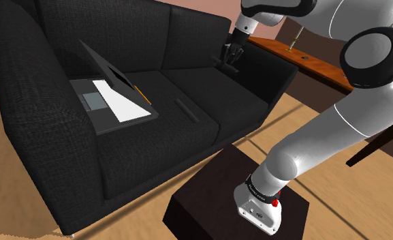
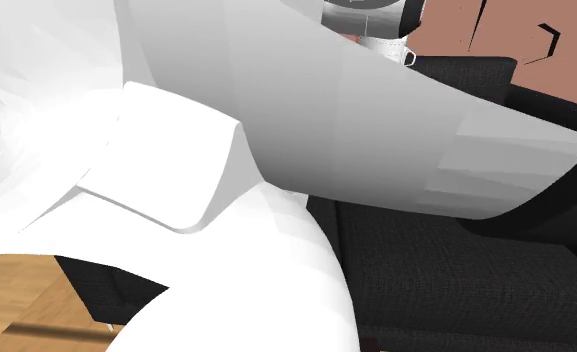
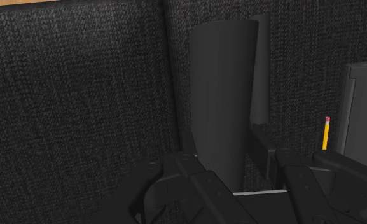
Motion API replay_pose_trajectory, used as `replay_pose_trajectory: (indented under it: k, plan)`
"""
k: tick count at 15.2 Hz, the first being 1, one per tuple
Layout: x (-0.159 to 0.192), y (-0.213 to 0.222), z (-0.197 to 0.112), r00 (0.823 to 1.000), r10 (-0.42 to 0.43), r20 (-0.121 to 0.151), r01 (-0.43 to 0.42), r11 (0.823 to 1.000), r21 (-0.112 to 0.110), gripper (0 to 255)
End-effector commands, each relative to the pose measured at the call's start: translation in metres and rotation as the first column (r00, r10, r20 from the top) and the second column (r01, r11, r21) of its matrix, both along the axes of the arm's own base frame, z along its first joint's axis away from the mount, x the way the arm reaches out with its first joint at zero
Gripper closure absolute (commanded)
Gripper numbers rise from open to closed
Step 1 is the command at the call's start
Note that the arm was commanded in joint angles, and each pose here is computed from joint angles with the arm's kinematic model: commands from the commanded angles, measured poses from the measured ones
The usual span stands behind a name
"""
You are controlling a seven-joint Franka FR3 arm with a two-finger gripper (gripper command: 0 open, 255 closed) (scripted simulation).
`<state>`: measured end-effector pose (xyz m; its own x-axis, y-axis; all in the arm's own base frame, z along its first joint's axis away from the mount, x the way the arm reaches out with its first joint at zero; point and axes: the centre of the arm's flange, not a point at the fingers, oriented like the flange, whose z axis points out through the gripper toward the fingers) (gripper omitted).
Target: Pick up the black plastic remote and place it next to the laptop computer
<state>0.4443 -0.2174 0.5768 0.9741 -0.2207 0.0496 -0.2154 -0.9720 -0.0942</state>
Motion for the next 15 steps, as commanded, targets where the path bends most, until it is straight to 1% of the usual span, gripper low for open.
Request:
replay_pose_trajectory:
  k: [1,4,15]
  plan:
    - [0.001,0.002,0.011,1.000,0.000,0.000,0.000,1.000,0.000,255]
    - [0.001,0.002,0.025,1.000,0.000,0.000,0.000,1.000,0.000,255]
    - [0.077,0.125,0.026,1.000,0.000,0.000,0.000,1.000,0.000,255]
